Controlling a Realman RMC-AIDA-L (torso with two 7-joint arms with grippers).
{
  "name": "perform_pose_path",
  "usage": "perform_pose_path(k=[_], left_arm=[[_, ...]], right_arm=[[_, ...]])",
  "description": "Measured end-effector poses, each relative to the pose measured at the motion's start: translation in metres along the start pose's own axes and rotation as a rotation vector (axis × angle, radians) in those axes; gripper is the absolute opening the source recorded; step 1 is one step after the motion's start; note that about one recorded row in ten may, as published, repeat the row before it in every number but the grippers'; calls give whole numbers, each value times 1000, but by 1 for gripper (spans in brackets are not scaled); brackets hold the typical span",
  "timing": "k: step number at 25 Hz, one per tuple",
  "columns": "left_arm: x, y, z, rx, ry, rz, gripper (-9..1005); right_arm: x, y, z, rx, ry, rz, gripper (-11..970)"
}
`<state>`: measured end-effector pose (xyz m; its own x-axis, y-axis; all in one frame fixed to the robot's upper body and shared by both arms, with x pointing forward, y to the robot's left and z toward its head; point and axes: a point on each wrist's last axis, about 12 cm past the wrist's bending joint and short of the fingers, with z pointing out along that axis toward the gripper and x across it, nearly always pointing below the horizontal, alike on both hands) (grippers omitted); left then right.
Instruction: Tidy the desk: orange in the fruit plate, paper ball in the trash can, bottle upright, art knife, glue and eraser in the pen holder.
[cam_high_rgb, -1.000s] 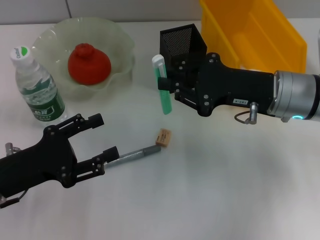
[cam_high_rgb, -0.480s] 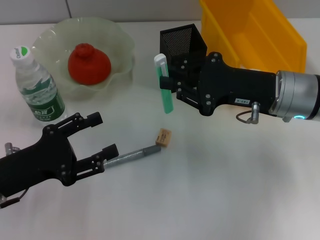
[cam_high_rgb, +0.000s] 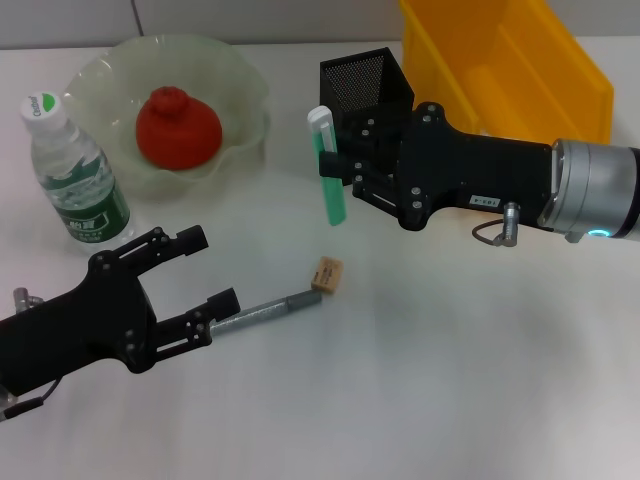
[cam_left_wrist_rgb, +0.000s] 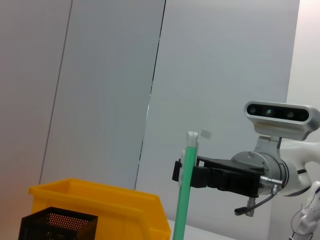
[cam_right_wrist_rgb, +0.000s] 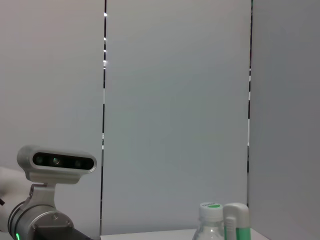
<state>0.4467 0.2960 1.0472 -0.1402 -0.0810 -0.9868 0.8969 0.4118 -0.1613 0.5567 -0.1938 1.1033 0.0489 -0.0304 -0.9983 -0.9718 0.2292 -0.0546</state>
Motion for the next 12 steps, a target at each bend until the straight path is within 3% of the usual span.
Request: perform_pose_path(k=[12], left_arm=[[2,-2,0,-9,-9,3,800]], right_arm=[[0,-2,-2,27,-10,-30,154]])
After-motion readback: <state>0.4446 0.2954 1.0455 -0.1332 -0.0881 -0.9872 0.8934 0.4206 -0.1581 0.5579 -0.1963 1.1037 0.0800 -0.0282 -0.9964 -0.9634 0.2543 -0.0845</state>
